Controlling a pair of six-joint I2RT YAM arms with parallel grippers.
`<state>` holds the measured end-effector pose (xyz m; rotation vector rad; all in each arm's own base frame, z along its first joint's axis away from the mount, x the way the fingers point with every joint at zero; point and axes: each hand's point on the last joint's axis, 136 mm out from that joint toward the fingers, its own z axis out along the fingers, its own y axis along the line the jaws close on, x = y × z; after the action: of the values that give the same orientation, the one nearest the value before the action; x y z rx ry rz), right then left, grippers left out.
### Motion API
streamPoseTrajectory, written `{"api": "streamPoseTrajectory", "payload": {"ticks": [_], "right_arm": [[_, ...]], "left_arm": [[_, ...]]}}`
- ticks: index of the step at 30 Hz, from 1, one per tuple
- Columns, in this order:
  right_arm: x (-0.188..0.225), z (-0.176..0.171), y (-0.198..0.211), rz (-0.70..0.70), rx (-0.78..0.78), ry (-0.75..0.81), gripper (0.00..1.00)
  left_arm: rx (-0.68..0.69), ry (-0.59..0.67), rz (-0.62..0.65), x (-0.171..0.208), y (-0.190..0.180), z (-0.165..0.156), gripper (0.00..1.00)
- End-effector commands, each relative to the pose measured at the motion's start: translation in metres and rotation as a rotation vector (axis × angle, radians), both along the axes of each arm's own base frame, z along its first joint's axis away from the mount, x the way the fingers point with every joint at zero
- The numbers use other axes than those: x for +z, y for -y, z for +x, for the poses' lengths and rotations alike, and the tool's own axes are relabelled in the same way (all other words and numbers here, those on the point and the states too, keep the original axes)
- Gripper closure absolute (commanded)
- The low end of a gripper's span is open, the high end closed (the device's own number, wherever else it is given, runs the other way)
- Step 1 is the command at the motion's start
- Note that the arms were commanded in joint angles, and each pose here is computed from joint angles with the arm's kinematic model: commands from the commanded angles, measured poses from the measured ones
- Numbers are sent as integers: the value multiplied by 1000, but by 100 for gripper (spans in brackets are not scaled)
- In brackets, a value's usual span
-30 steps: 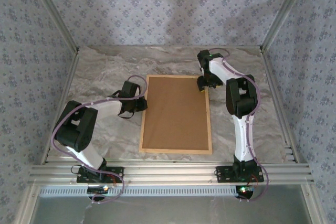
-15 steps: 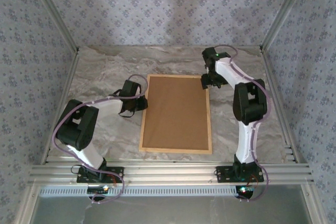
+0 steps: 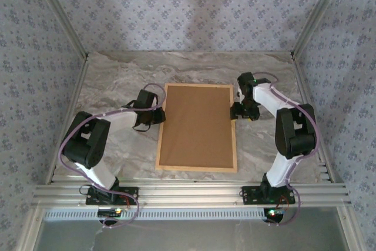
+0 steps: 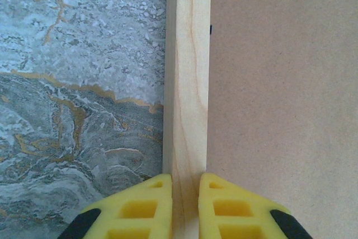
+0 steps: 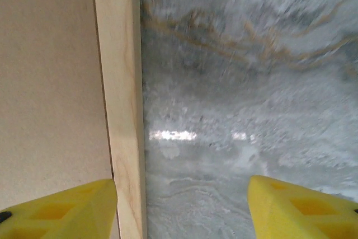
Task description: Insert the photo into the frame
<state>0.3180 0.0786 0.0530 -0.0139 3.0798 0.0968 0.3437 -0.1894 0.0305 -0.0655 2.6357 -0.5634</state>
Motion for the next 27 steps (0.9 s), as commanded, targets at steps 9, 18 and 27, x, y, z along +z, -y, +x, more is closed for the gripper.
{"api": "streamPoseTrajectory", "payload": {"ticks": [9, 18, 27], "right_arm": [[-19, -14, -9, 27, -7, -45, 39], [-29, -13, -12, 27, 0, -66, 40], [-39, -13, -16, 24, 6, -78, 40]], "left_arm": [[-13, -69, 66, -21, -8, -15, 85], [-16, -73, 65, -22, -8, -16, 85], [-18, -73, 60, -23, -7, -16, 85]]}}
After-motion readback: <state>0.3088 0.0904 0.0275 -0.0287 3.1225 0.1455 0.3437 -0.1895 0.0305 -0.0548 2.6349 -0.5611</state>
